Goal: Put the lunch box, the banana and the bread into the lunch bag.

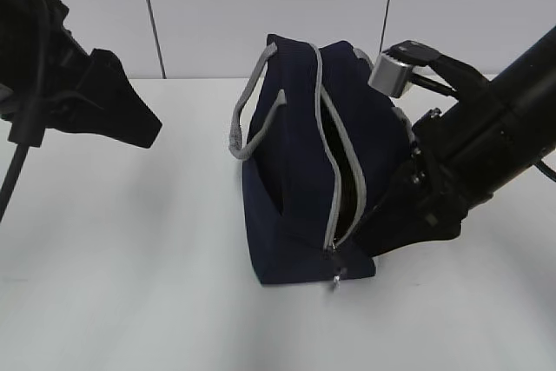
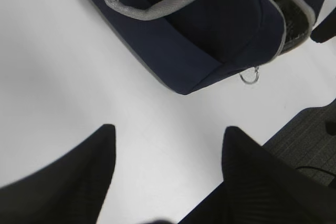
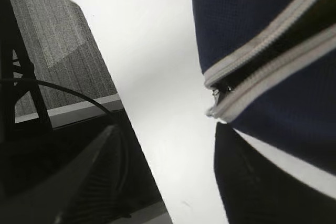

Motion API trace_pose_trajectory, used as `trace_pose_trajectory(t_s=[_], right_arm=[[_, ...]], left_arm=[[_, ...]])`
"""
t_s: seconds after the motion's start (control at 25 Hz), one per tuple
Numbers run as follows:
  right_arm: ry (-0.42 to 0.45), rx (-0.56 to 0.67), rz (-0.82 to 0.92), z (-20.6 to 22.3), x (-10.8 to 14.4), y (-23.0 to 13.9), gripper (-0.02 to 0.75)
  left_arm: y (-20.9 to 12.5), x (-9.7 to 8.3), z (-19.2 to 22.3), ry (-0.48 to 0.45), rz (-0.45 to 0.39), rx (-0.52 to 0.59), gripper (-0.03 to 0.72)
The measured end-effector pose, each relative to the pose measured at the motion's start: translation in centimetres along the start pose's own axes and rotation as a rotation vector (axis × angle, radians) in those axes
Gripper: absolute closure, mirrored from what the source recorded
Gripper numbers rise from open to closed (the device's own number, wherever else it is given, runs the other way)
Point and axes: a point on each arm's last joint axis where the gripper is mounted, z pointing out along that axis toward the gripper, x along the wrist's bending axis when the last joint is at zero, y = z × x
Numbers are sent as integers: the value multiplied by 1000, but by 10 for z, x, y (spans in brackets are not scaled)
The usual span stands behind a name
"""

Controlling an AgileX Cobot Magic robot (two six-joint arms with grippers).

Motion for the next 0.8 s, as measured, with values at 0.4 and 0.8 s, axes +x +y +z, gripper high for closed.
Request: trace_pose_trajectory(t_s=[0.4,0.8], right_arm=[[3,0,-21,7,0,-8,289],[12,-163,-10,40,2,-37,294]], left_arm=[[0,0,0,0,3,0,244],[0,0,0,4,6,1,244]])
